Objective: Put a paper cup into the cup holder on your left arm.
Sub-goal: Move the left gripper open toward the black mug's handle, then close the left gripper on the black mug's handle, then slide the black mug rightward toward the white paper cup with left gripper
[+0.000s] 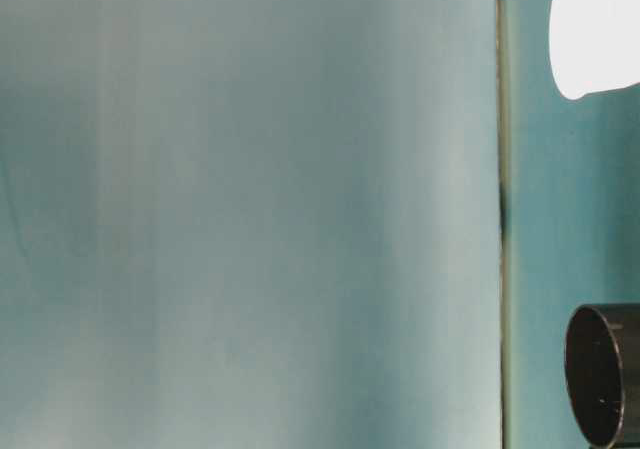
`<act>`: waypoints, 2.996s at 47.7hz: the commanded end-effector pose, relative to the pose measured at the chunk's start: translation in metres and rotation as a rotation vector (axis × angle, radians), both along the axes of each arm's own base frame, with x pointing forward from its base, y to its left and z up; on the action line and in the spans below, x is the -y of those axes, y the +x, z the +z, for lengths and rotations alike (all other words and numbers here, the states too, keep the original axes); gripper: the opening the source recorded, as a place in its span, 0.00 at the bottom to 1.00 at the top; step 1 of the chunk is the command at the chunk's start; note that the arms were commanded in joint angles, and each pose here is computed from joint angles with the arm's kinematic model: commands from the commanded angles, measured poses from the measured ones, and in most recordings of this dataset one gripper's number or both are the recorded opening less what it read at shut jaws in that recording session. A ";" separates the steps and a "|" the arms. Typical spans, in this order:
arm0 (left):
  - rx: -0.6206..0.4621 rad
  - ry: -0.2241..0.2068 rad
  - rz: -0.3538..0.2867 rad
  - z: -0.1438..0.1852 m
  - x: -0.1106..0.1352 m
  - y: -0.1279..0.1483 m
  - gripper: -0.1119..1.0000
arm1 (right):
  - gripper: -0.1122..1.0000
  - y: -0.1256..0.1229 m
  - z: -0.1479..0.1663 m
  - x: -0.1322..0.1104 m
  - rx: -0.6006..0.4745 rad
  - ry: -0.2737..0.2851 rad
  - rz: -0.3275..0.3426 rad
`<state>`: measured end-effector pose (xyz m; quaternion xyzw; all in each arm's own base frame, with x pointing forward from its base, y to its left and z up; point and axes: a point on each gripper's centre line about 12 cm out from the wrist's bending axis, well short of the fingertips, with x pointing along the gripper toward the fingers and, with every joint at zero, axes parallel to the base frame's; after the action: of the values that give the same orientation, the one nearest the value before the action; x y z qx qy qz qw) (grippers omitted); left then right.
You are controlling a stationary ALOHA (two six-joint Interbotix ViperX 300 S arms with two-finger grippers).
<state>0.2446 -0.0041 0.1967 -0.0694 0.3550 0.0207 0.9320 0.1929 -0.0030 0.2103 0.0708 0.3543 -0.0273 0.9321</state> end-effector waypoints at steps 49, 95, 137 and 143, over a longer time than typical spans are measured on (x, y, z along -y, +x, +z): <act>-0.097 0.013 0.048 -0.049 -0.017 0.040 0.92 | 0.08 0.004 0.008 0.000 0.009 0.007 -0.007; -0.140 0.011 0.053 -0.066 -0.019 0.053 0.91 | 0.08 0.004 0.008 0.001 0.008 0.006 -0.007; -0.130 0.065 -0.009 -0.064 -0.017 0.054 0.37 | 0.08 0.002 0.006 0.000 -0.012 0.007 -0.004; -0.121 0.078 -0.021 -0.062 -0.017 0.056 0.37 | 0.08 0.001 0.006 0.000 -0.018 0.007 -0.004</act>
<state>0.2944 0.0137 0.1279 -0.0317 0.4233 0.0319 0.9049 0.1897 -0.0029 0.2064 0.0717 0.3742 -0.0283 0.9241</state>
